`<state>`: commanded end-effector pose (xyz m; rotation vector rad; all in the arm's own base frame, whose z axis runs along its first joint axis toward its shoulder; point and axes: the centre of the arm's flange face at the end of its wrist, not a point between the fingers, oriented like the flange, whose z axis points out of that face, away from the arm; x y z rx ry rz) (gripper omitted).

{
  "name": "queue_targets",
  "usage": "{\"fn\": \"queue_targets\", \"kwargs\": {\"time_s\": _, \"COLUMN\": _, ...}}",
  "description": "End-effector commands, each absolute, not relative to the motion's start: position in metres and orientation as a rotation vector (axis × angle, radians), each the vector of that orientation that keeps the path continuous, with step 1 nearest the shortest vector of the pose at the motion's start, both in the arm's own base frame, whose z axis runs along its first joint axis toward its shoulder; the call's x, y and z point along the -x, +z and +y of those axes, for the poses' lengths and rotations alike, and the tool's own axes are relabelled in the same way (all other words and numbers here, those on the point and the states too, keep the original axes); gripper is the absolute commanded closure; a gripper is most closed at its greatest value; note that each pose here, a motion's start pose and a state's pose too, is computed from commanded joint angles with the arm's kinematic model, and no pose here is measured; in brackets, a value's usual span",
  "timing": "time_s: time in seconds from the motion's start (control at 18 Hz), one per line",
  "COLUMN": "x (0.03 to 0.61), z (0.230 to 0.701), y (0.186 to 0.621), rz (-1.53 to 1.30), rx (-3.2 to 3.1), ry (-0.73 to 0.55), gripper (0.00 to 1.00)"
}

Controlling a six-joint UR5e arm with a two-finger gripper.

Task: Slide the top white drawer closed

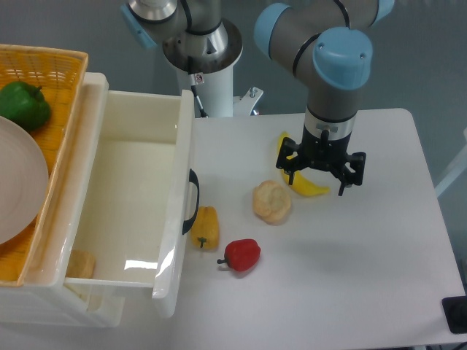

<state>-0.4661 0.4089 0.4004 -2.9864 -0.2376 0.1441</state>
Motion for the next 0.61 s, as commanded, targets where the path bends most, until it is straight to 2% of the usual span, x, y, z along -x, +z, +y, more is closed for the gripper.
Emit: {"fn": "queue_targets", "kwargs": {"time_s": 0.61, "x": 0.458, "z": 0.407, "y": 0.382, "rz": -0.29, "rx": 3.005, "ry": 0.094, "gripper": 0.0}}
